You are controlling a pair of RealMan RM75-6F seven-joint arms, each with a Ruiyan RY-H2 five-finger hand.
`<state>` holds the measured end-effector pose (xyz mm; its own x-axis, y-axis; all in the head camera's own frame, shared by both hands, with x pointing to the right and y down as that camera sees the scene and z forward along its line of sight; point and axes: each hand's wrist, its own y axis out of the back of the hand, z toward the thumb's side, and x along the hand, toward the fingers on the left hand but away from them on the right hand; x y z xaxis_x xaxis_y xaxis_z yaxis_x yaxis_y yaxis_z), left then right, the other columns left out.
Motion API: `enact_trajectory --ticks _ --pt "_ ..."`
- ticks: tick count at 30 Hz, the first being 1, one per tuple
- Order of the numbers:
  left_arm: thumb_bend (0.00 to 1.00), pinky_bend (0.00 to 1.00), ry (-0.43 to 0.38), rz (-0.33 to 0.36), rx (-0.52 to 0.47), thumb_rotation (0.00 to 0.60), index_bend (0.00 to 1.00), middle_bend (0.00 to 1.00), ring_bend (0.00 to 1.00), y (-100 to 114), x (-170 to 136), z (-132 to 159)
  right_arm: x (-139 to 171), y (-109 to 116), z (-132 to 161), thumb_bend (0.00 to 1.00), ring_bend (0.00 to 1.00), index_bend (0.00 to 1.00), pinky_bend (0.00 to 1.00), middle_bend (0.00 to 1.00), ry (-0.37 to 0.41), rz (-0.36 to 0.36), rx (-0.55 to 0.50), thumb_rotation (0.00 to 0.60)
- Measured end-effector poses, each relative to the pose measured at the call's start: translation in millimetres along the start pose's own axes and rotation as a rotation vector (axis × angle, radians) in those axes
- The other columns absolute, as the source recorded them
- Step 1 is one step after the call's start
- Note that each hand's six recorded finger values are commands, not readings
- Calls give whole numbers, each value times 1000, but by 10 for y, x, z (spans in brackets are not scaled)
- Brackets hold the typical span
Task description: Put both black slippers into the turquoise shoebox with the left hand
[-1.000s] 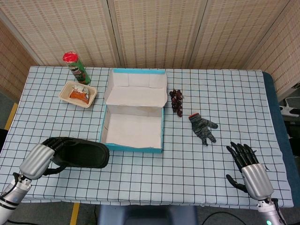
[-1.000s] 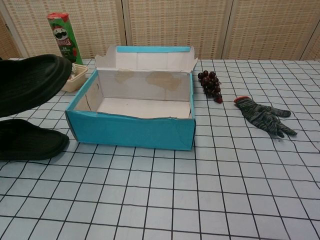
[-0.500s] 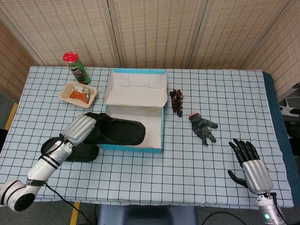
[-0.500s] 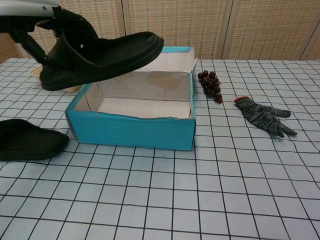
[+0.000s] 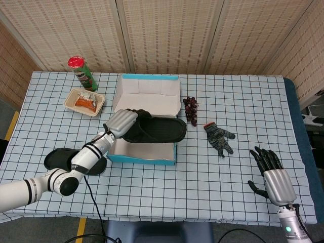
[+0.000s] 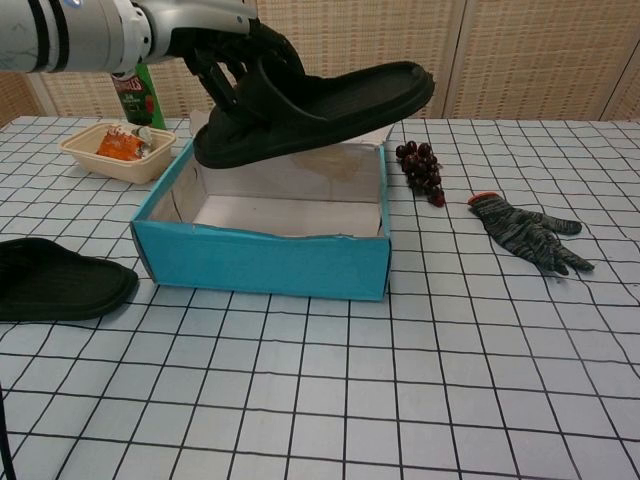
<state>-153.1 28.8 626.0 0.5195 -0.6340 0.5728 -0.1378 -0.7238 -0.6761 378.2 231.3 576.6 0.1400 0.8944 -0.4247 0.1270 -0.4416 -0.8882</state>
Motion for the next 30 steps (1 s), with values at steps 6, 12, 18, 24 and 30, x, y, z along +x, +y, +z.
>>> enact_trajectory --ticks 6,12,18,24,30 --pt "566 600 23 -16 -6 600 519 647 518 -124 194 -28 -3 -22 0 161 0 0 0 0 4 14 -3 600" --pt "567 610 66 -28 58 600 534 673 541 -251 326 -178 2 -8 -1 161 0 0 0 0 4 12 -9 600" --pt "566 606 113 -49 121 600 535 673 542 -418 404 -330 9 -8 0 161 0 0 0 0 7 16 -9 600" --pt "566 603 135 -84 163 600 539 678 542 -621 455 -421 31 8 8 161 0 0 0 0 13 17 -12 600" --pt "567 614 148 -78 227 600 559 699 557 -703 513 -485 45 5 16 161 0 0 0 0 18 24 -14 600"
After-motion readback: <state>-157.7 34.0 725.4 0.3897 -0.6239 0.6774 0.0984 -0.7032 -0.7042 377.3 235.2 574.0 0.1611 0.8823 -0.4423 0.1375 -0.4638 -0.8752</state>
